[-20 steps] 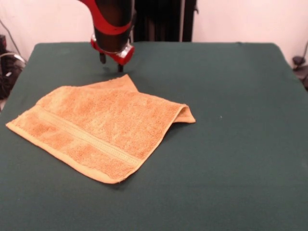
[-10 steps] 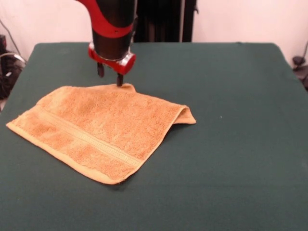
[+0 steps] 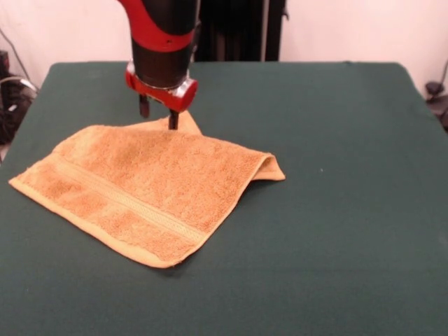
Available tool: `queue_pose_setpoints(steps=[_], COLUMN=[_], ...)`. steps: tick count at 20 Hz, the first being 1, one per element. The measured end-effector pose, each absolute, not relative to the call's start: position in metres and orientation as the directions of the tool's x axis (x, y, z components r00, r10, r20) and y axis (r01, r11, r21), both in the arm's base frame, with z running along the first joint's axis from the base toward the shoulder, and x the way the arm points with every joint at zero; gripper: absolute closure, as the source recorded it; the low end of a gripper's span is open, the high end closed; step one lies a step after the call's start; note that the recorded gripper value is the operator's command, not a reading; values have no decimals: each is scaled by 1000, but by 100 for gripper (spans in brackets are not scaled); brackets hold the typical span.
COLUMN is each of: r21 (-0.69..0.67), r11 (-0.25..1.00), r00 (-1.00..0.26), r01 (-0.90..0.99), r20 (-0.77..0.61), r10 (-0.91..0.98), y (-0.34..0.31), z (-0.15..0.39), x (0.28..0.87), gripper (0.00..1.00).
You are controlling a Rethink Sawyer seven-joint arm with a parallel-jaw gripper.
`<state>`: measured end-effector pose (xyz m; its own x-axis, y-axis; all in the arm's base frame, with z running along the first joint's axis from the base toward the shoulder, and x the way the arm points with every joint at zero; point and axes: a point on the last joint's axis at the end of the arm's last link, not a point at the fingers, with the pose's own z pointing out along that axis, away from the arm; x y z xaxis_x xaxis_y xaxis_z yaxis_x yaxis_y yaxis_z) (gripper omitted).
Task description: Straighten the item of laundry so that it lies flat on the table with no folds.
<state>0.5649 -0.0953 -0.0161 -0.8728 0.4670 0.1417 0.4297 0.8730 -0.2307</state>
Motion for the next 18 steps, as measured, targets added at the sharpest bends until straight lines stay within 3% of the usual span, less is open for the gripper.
queue_pose_setpoints(steps=[18], r21=[-183], r11=[842], r00=[-827], r01=[507], r20=[171], r10=[535], y=[-77], z=[-18], x=[563], gripper=[0])
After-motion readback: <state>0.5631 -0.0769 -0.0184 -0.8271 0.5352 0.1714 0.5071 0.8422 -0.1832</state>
